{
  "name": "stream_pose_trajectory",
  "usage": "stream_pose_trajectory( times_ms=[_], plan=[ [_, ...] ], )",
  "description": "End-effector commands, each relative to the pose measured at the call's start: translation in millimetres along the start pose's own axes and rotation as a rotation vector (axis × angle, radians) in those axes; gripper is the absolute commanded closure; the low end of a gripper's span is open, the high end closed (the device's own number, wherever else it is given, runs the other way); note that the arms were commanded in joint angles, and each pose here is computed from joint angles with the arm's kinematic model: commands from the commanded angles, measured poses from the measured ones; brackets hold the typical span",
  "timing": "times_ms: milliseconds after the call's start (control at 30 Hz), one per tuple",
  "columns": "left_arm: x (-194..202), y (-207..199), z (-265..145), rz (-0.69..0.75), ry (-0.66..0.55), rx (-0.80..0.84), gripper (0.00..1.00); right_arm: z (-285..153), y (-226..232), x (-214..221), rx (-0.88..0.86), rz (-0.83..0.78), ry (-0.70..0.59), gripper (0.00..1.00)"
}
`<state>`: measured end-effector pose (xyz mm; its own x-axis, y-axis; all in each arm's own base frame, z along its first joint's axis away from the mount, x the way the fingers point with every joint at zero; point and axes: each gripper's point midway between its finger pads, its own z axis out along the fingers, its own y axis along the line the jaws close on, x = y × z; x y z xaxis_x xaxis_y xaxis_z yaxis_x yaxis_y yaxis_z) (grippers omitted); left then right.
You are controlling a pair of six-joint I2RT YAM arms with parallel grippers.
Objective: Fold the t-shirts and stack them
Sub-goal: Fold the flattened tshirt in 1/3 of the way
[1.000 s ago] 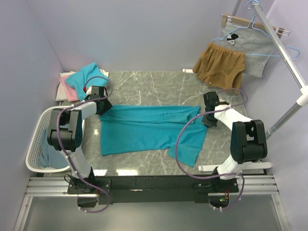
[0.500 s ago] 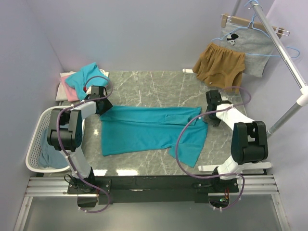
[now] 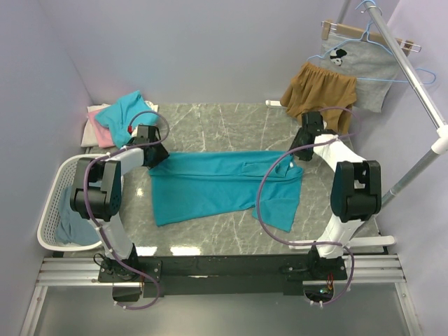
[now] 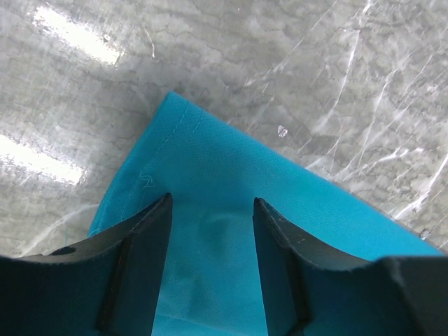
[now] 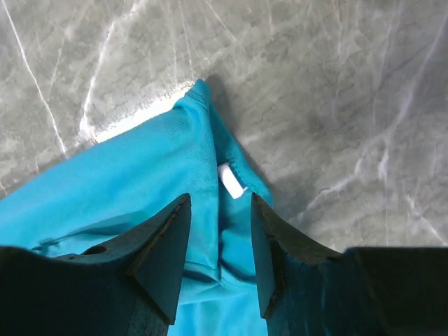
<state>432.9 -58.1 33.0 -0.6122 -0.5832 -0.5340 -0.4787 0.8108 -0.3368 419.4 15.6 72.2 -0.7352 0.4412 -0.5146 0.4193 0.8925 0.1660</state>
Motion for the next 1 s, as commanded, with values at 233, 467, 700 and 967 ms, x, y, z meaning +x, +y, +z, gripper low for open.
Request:
stream_pose_trajectory(
  times_ms=[233,467,700,967],
  plan=[
    [-35,-38,-29,-0.002,-0.083,0.126,0.42,-2,37,1,-0.203,-0.068,0.025,0.53],
    [-31,-41,-20,-0.009,-0.061,0.133,0.43,9,60,6,-0.254,-0.113,0.066,0.53],
    [-16,-40,-8,-0.009,-0.02,0.124,0.44,32,57,18,-0.215,-0.12,0.132,0.53],
    [-3,-33,20,-0.007,0.02,0.079,0.45,62,47,11,-0.099,-0.096,0.162,0.53]
  ],
)
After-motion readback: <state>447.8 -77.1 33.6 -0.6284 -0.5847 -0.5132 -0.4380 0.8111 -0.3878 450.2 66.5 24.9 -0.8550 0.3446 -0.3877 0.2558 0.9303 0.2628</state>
